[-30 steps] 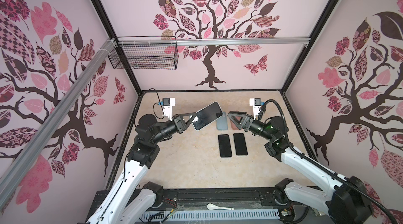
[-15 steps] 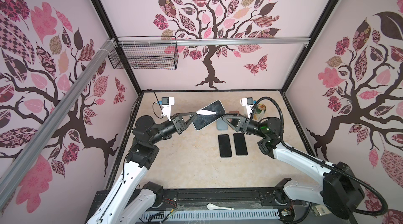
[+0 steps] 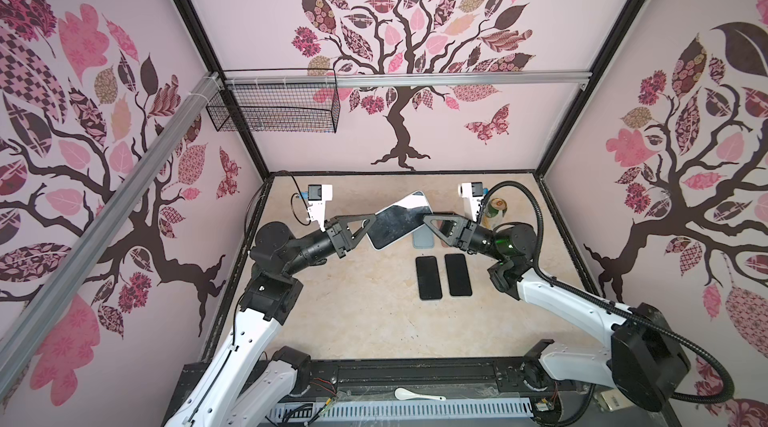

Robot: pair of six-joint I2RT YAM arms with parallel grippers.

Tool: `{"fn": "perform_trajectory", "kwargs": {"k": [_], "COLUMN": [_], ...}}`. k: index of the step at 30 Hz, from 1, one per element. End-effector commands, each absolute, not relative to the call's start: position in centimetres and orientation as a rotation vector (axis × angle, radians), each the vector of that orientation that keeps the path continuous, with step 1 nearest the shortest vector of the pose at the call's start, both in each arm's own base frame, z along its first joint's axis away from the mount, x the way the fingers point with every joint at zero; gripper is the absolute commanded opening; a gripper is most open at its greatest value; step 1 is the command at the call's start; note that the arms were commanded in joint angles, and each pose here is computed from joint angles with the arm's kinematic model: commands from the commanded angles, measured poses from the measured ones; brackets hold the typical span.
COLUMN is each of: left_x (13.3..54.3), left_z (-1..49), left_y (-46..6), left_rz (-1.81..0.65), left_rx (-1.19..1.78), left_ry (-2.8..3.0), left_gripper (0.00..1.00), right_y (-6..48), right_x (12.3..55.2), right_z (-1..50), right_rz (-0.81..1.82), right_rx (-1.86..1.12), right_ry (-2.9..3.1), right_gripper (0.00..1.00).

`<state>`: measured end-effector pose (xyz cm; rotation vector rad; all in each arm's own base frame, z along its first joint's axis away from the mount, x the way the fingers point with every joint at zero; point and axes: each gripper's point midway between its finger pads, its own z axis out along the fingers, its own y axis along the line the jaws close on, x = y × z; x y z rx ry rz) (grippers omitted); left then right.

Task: Take the phone out of the phone case
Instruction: Pass the phone.

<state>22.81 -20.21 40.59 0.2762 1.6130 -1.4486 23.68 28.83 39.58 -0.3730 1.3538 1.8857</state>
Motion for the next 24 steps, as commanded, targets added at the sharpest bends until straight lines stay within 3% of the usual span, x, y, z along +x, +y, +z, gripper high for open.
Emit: {"fn": "perform_trajectory", "kwargs": {"k": [1, 10, 14, 16, 17, 19, 24], "left_x": [21.8, 21.6, 21.1, 20.5, 20.1, 19.4, 18.1], "left_z": [41.4, 41.5, 41.4, 41.8, 42.0, 42.6, 42.6], "left_y": [-20.4, -20.1, -20.3, -20.4, -20.4, -20.4, -20.7], "left_rz": [-1.468, -1.449, -1.454, -1.44, -1.434, -1.417, -1.38], "left_rx": [0.331, 0.32, 0.349, 0.392, 0.417, 0.46, 0.58], "left_ry": [1.561, 1.551, 1.583, 1.582, 1.581, 1.573, 1.605], "left_gripper": [0.0, 0.0, 0.0, 0.24, 0.41, 0.6, 0.71], "right_y": [28.4, 28.2, 27.7, 27.7, 27.6, 27.0, 26.8], "right_x": [22.5, 21.8, 21.7, 21.9, 22.1, 22.3, 21.7], "right_z": [42.8, 43.1, 43.5, 43.6, 43.7, 44.1, 44.9], "right_rz": [1.921, 1.936, 1.88, 1.822, 1.792, 1.77, 1.749], "right_rx": [-0.433, -0.449, -0.452, -0.479, -0.497, -0.532, -0.684], "right_ry": [1.21, 1.206, 1.196, 1.23, 1.246, 1.251, 1.31], "right_gripper": [0.44, 0.22, 0.0, 0.0, 0.0, 0.0, 0.0]}}
